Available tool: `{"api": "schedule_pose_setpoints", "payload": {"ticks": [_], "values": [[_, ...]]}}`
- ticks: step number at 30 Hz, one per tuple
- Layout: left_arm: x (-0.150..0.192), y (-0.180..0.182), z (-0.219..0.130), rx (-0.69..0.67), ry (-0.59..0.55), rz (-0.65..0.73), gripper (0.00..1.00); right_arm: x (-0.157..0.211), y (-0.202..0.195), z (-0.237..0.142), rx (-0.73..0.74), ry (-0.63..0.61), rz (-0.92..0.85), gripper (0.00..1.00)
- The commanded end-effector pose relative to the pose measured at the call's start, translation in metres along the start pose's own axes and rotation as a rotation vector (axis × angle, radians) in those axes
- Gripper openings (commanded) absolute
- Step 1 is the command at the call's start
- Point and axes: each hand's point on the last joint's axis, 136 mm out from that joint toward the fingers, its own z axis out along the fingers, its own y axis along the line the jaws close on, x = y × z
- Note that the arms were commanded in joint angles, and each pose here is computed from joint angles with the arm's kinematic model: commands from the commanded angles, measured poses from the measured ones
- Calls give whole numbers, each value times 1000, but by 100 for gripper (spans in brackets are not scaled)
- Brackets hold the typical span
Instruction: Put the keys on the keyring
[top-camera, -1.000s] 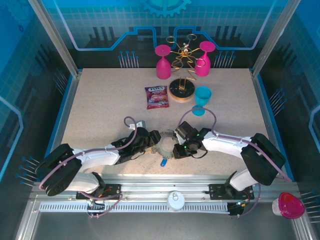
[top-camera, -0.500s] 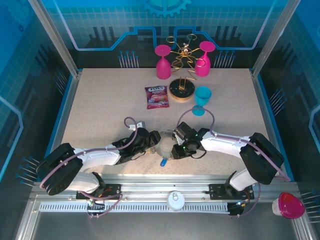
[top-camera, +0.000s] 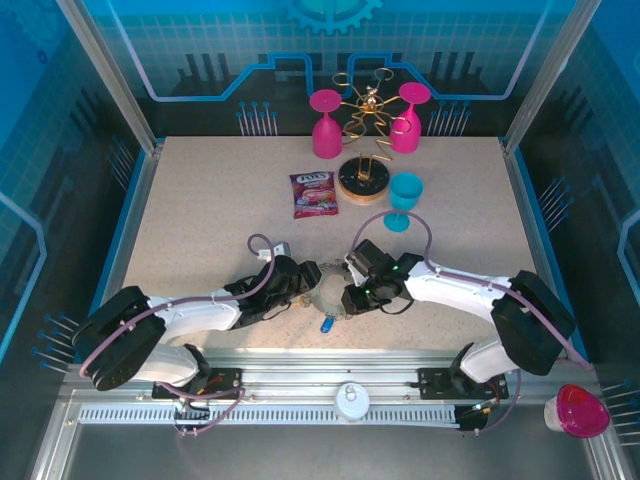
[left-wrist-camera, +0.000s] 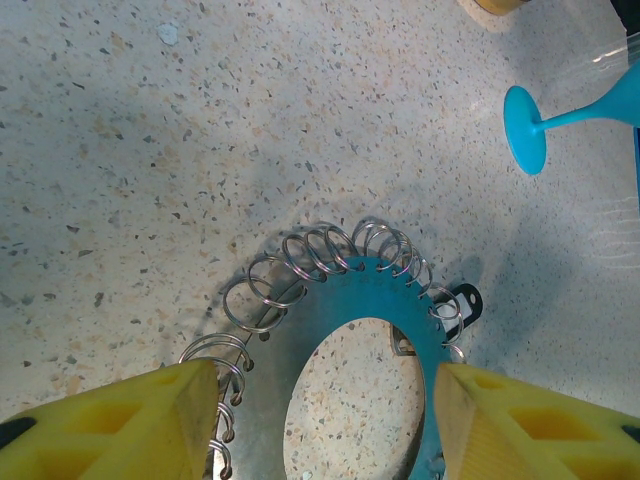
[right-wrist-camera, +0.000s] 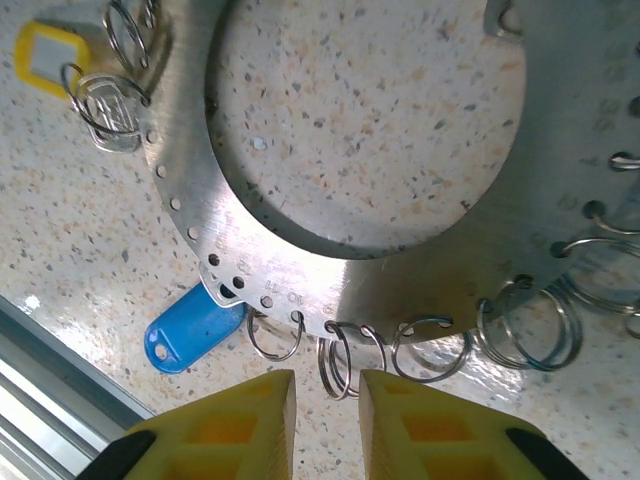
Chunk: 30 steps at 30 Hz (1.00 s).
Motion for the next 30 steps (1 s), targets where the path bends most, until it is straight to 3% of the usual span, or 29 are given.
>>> {"api": "schedule_pose_setpoints", "payload": {"ticks": [1, 30], "values": [[0, 3, -3, -13, -11, 8, 59, 2, 11, 4, -26, 38, -17, 24], [1, 2, -1, -12, -5, 11, 58, 2, 8, 7, 27, 43, -31, 24]]}}
